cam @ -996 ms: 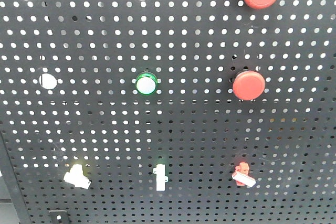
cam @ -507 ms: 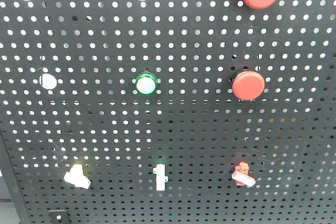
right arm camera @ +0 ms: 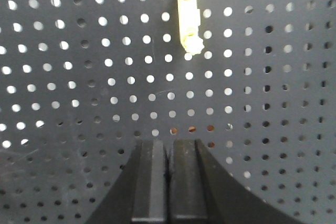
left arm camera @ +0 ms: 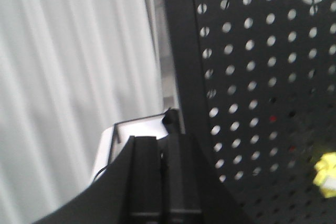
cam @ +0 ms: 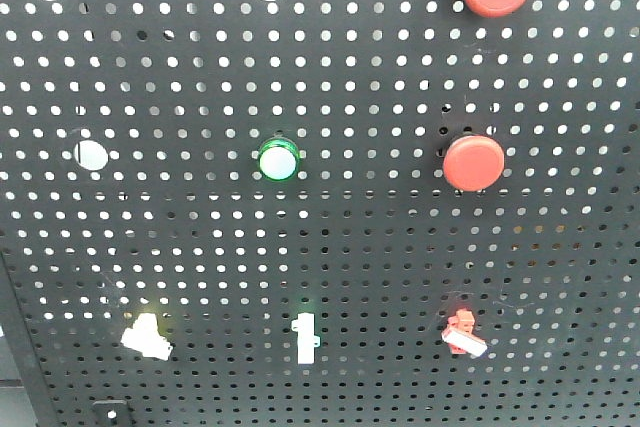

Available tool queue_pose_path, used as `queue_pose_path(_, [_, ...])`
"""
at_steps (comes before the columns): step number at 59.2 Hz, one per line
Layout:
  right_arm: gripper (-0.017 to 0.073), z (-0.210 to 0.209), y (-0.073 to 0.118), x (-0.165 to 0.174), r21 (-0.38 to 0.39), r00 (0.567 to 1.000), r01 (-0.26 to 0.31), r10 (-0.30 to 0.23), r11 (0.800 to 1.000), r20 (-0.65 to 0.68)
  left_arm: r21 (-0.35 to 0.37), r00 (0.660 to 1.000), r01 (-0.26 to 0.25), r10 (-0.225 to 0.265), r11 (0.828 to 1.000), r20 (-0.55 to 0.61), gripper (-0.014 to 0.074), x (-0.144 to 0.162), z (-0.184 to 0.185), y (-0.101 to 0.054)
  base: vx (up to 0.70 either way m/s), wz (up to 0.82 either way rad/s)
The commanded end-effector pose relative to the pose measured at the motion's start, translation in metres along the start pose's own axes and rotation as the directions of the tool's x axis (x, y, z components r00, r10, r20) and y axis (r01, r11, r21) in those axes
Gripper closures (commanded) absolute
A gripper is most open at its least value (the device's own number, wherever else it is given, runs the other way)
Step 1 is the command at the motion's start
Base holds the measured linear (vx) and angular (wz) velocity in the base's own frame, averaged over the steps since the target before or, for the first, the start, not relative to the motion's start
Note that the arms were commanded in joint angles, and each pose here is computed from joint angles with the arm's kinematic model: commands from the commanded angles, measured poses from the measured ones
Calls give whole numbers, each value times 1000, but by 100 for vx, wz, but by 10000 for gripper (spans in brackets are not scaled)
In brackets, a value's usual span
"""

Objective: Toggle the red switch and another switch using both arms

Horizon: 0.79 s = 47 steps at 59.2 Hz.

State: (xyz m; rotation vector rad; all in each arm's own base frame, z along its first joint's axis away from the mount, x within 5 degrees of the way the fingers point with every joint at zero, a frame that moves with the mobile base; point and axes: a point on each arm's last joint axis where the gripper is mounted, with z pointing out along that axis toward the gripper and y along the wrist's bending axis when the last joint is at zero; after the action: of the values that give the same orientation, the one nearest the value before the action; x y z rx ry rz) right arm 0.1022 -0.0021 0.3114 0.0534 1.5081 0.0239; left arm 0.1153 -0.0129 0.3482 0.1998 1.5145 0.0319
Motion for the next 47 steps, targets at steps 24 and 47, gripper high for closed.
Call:
queue_pose_path(24, [566,2,1,-19,-4,992,3,-2,1000,126,343,995,28,-58,939,76,592,-8,38,-57,0,0])
queue_pose_path(47, [566,2,1,-19,-4,992,3,-2,1000,126,376,996,29,-58,926,65,592,9,71,-79,0,0])
